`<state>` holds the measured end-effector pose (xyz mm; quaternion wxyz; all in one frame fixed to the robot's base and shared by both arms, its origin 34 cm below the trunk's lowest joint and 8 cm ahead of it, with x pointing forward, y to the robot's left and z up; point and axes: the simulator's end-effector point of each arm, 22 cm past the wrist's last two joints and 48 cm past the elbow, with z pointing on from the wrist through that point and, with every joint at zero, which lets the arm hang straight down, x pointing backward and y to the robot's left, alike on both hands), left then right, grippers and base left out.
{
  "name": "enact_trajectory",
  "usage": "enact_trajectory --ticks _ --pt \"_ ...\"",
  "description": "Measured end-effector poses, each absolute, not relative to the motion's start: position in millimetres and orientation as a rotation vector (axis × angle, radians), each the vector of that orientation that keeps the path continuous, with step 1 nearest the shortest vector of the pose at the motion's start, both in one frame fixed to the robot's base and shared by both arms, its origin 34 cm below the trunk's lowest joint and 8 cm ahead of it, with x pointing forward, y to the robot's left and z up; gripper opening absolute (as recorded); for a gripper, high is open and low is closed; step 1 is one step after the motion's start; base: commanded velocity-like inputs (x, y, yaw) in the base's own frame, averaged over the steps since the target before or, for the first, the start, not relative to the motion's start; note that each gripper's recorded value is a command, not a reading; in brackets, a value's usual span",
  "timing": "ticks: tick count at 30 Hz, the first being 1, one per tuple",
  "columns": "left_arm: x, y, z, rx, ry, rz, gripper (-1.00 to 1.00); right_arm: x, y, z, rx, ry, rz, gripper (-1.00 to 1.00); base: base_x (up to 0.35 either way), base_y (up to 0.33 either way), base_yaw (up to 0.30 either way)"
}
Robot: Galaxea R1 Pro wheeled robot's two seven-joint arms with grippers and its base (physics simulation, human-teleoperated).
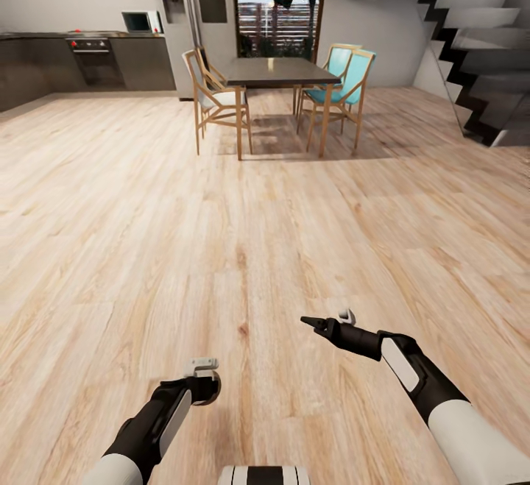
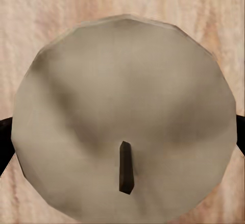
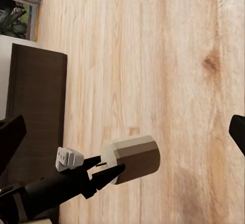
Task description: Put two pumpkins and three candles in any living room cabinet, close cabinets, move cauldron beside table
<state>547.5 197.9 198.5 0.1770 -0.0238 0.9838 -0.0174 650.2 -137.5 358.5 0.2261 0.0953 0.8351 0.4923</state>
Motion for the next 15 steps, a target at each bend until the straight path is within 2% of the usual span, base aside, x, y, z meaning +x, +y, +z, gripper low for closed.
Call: enact_trajectory --ticks 15 --pt "564.8 197.8 229.1 -0.065 2.723 -0.05 -1.0 658.5 -138.5 395.9 0.219 2.248 1.345 1.0 0.0 0.0 0.0"
